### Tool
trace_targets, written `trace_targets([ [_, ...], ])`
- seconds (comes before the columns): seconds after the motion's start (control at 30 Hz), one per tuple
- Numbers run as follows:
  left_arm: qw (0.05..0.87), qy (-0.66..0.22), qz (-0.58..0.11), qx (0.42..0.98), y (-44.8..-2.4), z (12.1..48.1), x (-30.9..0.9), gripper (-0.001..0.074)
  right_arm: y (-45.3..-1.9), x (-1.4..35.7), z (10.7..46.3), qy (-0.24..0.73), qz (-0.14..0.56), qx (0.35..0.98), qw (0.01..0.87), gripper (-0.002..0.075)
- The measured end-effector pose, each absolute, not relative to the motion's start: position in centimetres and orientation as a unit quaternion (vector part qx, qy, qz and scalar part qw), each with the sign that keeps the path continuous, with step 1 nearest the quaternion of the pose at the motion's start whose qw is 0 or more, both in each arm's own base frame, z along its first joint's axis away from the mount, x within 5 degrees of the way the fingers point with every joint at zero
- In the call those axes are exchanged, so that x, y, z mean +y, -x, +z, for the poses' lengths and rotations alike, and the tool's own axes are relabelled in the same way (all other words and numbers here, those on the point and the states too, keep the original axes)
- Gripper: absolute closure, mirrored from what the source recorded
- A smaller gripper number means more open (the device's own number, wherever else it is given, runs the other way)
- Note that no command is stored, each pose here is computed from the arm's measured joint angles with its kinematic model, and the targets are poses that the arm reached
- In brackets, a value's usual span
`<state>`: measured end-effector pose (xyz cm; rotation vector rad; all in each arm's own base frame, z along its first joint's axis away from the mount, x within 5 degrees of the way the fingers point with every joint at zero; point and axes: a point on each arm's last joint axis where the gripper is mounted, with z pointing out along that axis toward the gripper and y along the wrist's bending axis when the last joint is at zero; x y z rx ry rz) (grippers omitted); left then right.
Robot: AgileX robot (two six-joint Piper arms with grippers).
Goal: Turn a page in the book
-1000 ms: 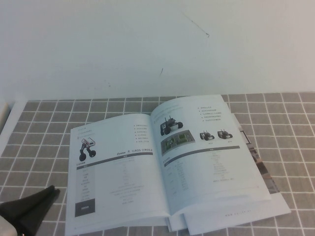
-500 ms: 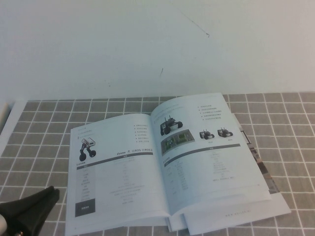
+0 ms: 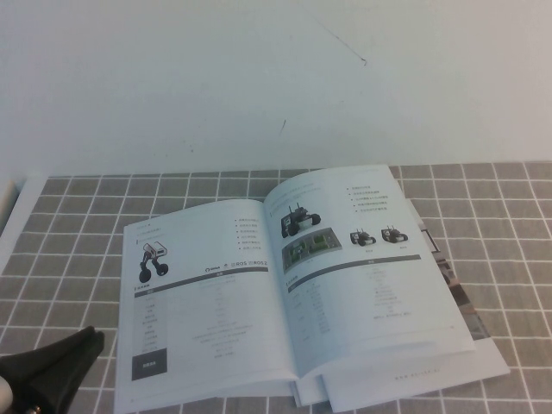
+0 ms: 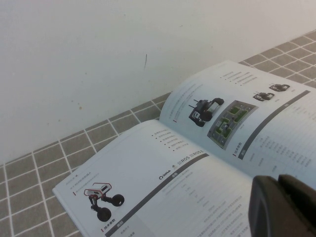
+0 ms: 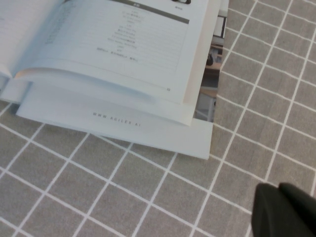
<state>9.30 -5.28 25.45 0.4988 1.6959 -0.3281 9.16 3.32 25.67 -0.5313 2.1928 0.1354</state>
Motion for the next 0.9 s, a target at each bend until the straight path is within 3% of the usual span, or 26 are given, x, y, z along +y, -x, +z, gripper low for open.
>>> trace_targets([
  [0.27,0.611,-0.207,-0.13,0.753,-9.3,25.1,-5.0,0.0738,-9.2,3.3,25.7,0.213,0.054,0.878,0.426,0.0728],
  [0.47,0.595,-0.141,-0.079,0.787,-8.7,24.7,-2.8,0.0738,-9.1,3.3,25.6,0.213,0.054,0.879,0.423,0.0728],
  [0.7,0.67,-0.121,0.039,0.731,-7.1,24.5,-0.7,0.0738,-9.1,3.3,25.5,0.214,0.054,0.881,0.419,0.0728],
  [0.9,0.707,-0.071,0.041,0.702,-6.1,20.5,-0.3,0.0738,-9.1,3.3,25.5,0.214,0.054,0.881,0.418,0.0728],
])
